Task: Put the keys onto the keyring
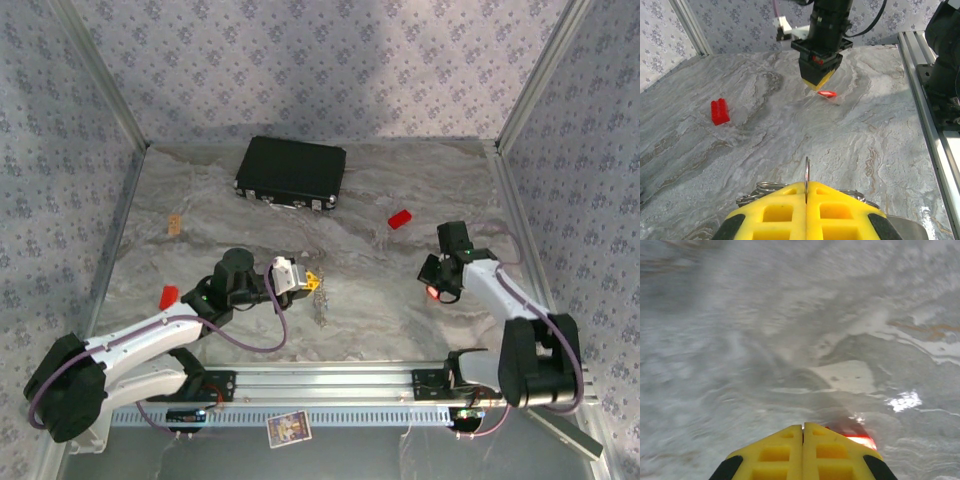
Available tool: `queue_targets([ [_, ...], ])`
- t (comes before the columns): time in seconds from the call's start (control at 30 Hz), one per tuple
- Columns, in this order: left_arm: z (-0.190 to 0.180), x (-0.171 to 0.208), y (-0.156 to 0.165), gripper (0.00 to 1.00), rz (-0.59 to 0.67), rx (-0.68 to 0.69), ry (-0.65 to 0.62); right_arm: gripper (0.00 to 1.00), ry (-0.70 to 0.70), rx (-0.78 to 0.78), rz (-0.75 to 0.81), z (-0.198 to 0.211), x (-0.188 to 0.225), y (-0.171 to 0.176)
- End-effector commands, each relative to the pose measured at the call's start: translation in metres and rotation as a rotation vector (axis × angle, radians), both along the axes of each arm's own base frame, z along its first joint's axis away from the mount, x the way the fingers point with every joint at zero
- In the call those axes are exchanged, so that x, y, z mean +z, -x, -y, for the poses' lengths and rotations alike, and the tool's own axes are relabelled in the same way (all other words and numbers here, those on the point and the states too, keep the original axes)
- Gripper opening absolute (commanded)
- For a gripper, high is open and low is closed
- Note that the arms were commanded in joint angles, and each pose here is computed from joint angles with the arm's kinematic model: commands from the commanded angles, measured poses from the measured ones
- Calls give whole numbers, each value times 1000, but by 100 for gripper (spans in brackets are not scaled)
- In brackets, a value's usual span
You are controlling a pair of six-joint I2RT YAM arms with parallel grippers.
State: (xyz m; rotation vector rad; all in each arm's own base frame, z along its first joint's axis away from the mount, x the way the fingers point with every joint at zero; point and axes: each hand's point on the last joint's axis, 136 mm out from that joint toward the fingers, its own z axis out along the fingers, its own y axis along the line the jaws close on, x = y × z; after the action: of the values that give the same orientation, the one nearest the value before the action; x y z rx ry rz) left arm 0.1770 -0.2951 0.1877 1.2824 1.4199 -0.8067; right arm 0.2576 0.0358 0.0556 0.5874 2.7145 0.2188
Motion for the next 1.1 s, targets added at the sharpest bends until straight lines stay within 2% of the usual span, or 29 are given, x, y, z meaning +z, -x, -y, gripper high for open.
queue_targets([
  [0.0, 3, 27, -5, 0, 45, 22, 57, 0, -26, 146, 137, -22, 34, -8],
  [0.27, 3, 38, -12, 0, -5, 72, 100, 0, -3, 550, 435, -96, 102, -7],
  [0.53, 8, 52, -16, 0, -77, 86, 131, 0, -57, 959, 715, -173, 156, 29],
  [0.8, 9, 56, -14, 0, -120, 82, 120, 0, -136, 1153, 832, -207, 179, 49],
  [1.07, 9, 42, -13, 0, -182, 90, 71, 0, -157, 1250, 866, -222, 183, 57],
])
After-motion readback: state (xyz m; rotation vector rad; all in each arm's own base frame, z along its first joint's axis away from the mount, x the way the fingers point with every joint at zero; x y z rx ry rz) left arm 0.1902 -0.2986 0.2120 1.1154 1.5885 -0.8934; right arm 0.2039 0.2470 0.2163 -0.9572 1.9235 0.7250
